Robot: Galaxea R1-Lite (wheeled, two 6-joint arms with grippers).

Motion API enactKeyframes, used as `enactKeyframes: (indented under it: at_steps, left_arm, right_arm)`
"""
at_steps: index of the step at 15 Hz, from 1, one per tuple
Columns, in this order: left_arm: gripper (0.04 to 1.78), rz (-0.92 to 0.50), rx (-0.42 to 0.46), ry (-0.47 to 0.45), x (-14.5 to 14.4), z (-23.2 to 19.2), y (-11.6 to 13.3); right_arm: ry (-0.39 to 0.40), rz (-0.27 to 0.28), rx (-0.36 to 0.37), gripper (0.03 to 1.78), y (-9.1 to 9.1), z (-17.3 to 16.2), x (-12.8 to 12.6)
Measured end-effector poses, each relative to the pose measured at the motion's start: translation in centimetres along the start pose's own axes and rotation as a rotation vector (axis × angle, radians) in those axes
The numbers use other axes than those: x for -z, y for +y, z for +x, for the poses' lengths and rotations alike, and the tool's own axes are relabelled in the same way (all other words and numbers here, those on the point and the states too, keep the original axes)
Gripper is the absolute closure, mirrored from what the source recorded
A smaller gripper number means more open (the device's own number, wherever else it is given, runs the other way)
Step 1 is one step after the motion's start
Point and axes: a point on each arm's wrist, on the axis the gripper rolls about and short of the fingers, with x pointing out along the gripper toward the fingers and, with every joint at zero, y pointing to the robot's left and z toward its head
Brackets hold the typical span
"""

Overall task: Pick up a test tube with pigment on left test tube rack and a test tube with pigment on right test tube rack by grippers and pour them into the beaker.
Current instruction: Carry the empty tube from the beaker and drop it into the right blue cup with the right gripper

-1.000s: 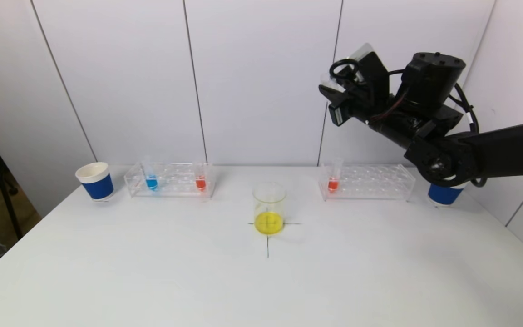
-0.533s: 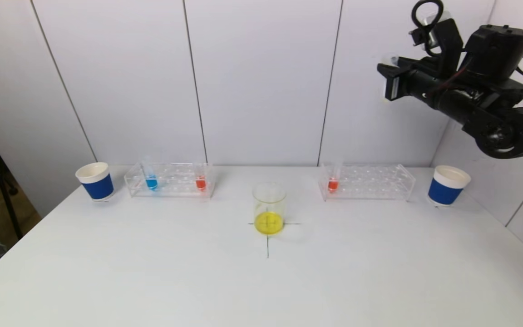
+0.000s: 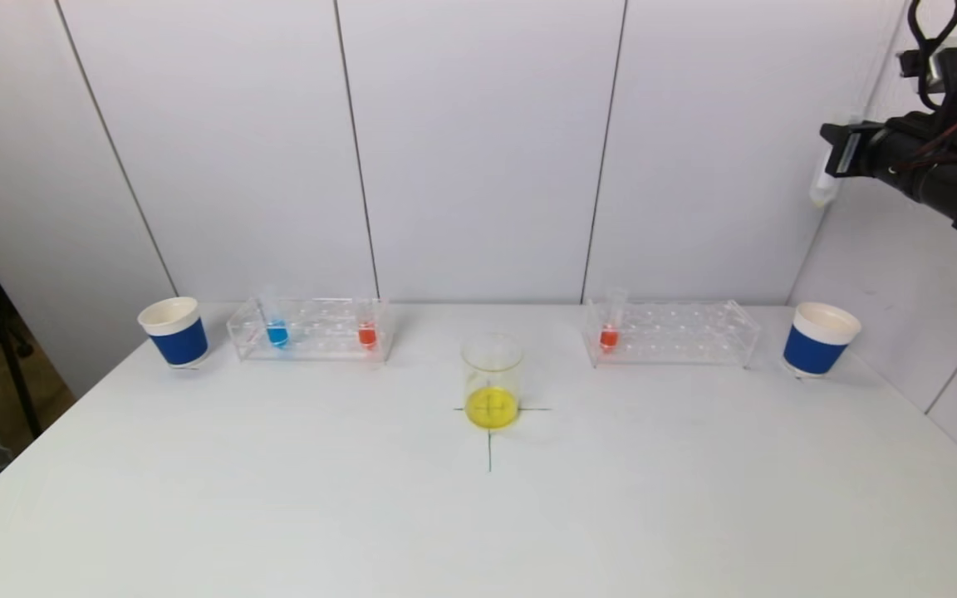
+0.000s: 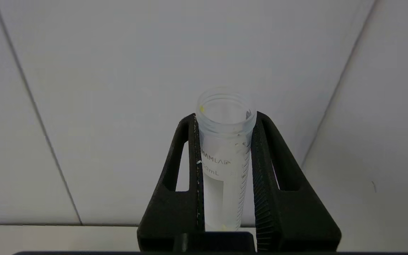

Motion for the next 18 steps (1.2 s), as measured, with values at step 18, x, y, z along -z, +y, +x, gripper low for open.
enactKeyframes:
  at_steps: [18]
  left_arm:
    - [0.06, 0.000, 0.000, 0.000, 0.0, 0.0, 0.0]
  right_arm:
    - [0.192, 0.089, 0.143, 1.36, -5.9, 0.5, 11.6]
